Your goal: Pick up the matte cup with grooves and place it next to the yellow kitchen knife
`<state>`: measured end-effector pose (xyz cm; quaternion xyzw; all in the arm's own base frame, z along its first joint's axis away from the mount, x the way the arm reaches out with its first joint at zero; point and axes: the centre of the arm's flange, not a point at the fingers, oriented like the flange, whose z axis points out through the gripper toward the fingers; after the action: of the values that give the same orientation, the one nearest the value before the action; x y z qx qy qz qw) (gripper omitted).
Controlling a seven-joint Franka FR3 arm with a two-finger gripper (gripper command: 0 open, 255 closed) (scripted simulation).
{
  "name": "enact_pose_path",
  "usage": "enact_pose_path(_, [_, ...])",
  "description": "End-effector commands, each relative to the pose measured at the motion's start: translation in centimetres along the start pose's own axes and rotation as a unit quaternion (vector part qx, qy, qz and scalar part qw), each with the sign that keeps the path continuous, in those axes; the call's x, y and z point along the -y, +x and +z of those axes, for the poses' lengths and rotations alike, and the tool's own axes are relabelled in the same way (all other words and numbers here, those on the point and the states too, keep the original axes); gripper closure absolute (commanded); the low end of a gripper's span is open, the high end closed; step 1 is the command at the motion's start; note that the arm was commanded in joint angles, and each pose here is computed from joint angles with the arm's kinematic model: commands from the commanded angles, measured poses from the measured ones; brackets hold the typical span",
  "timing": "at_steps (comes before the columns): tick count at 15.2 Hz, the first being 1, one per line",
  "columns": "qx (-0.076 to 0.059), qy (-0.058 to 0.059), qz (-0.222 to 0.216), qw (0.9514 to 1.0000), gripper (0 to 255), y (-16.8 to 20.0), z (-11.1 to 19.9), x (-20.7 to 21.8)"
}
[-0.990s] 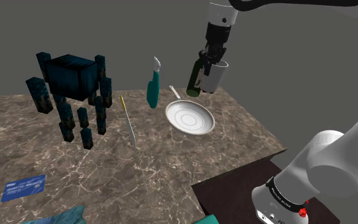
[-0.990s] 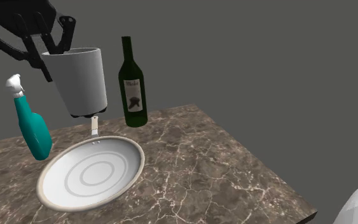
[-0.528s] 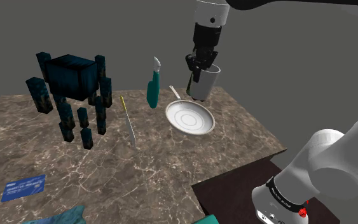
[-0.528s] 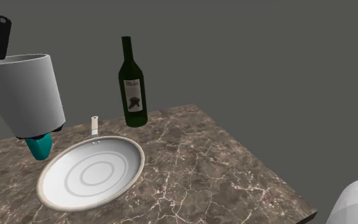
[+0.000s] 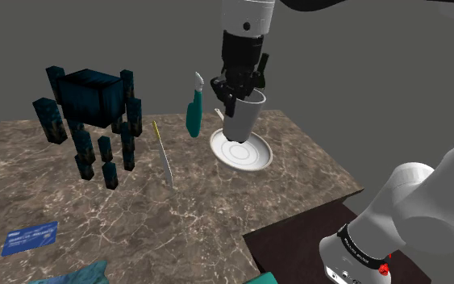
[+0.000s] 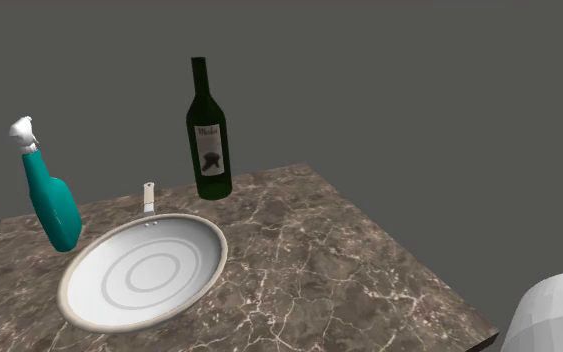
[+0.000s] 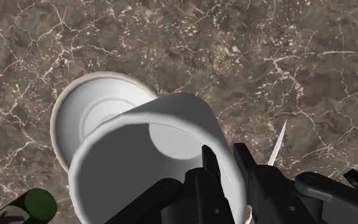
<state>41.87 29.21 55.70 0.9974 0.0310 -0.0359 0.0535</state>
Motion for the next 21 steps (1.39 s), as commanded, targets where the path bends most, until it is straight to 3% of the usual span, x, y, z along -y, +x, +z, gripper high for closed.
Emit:
enact_pose_path(1, [0.000,0.000,0.001,1.0000,255,-0.1,0.7,0.8])
enact_pose_path(21, [0.000,0.000,0.001,1.0000,255,0.7,11.2,1.9])
